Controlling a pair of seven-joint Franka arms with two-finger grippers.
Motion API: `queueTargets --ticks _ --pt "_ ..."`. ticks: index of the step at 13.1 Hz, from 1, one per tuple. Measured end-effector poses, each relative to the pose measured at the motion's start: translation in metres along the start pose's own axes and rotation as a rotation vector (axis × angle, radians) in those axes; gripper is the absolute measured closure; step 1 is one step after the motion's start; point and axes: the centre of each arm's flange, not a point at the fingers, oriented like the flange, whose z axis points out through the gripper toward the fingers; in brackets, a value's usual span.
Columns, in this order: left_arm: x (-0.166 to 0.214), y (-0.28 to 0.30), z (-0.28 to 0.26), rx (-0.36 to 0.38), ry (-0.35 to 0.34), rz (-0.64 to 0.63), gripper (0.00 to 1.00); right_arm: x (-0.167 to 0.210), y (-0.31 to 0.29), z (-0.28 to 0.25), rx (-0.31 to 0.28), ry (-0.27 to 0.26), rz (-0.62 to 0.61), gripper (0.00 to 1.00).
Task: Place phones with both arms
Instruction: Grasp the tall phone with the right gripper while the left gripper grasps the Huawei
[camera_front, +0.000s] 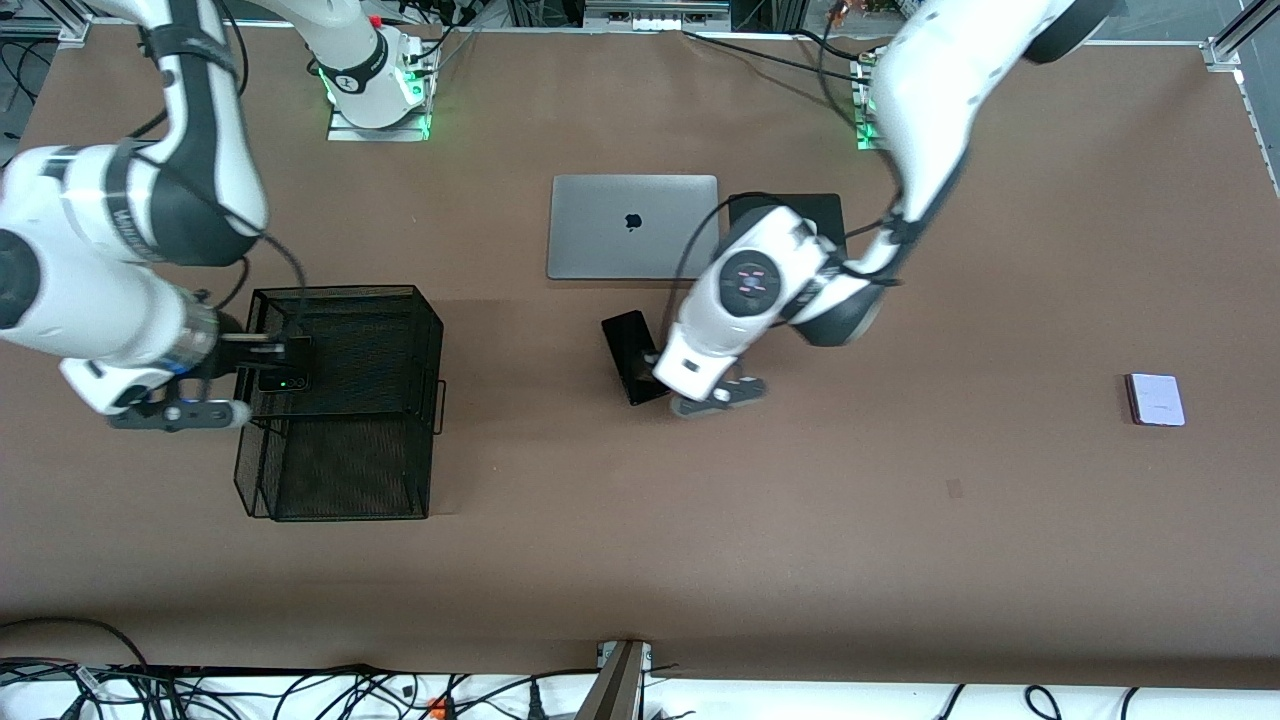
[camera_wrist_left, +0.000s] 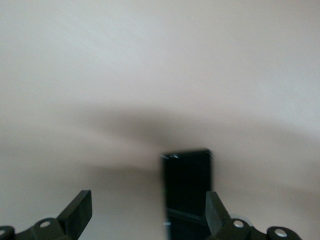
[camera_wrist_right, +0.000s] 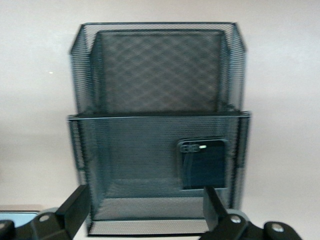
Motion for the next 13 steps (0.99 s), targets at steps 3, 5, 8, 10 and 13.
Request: queueTargets --ticks 3,5,8,10,13 --pt "0.049 -0.074 -0.051 0.163 0.008 0.009 0.00 -0.009 -0.072 0.015 -0.022 -0.012 -0.045 0.00" --pt "0.081 -0.129 -0.067 0.243 -0.029 0.050 0.00 -0.017 -0.133 0.033 -0.036 0.006 -0.098 0.00" --pt "0.135 -0.230 -0.076 0.271 -0.127 0.121 0.00 -0.043 -0.259 0.063 -0.021 0.053 -0.188 0.00" --pt "0.170 -0.306 -0.081 0.251 -0.158 0.122 0.00 -0.060 -0.329 0.091 0.024 0.084 -0.253 0.00" --pt "0.206 -0.424 -0.080 0.258 -0.188 0.186 0.00 -0.074 -0.380 0.141 0.072 0.101 -0.322 0.00"
